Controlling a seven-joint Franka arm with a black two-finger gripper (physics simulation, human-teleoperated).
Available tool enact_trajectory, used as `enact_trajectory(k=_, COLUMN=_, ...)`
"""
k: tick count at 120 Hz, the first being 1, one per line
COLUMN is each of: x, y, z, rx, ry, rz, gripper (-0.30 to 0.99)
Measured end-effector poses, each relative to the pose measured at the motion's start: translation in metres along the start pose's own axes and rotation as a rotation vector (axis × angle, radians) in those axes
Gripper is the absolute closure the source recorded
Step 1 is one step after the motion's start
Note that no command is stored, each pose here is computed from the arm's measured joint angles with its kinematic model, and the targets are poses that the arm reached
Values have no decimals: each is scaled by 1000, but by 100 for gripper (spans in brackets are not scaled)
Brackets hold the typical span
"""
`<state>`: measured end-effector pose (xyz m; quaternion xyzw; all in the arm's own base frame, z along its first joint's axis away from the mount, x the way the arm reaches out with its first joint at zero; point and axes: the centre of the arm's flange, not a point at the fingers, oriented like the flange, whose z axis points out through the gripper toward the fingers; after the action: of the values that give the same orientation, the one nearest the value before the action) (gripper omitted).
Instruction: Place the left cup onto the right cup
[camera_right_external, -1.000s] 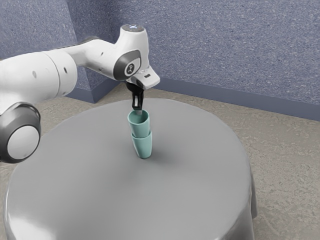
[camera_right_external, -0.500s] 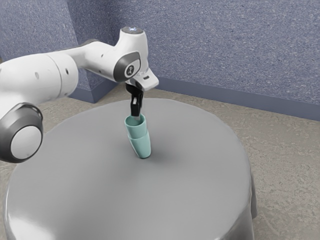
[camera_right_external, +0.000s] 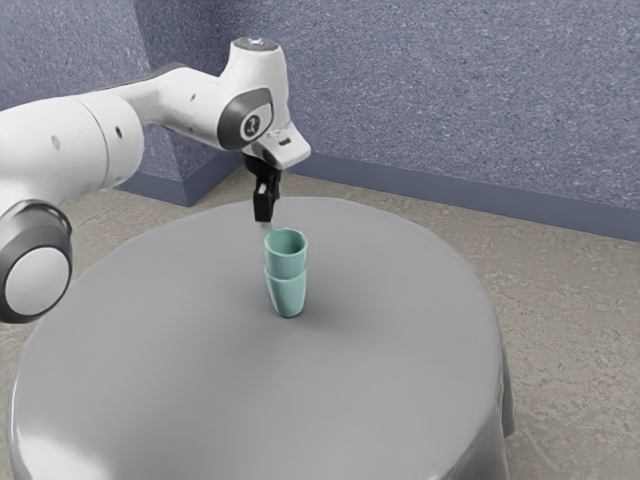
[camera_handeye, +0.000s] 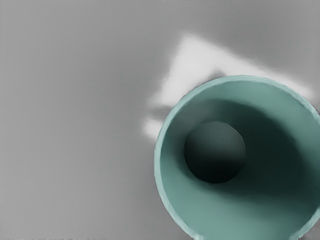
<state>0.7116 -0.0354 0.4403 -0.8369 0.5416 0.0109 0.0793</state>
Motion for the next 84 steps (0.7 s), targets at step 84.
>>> enact_trajectory(k=84, x=-39, y=49, z=-124, rx=-19, ry=-1, rz=-40, gripper=0)
